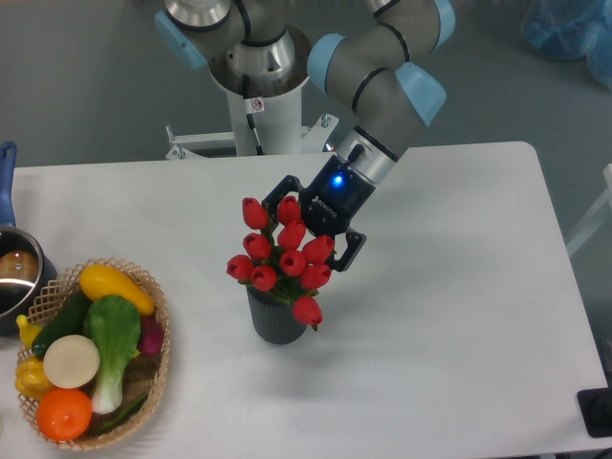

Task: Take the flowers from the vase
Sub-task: 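Close the gripper on the tulip stems and tilt the bunch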

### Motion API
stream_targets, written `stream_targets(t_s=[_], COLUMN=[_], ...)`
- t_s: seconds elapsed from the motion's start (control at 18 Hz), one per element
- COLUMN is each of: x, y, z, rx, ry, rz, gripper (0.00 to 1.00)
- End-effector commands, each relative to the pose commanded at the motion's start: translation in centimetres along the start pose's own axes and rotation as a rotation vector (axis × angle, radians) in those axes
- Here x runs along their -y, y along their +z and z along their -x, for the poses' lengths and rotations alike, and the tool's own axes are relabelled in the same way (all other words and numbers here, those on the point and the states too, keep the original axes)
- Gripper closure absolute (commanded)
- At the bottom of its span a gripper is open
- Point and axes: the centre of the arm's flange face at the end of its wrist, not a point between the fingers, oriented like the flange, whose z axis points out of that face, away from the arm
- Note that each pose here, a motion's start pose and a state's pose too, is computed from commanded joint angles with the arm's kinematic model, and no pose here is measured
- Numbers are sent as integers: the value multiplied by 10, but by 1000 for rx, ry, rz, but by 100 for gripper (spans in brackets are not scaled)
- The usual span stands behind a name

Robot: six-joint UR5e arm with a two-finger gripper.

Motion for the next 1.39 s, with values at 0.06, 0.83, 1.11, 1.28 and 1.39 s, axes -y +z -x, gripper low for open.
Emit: stream_targets(t_s=[0.06, 0.83, 1.11, 1.28, 1.39], x=[0, 3, 3, 3, 6], y=[0, 4, 4, 3, 3], z=[0, 1, 1, 2, 3], rx=[0, -14, -14, -13, -15], ry=[0, -2, -6, -6, -4], rz=[-1, -32, -34, -37, -54], gripper=[0, 11, 33, 37, 42])
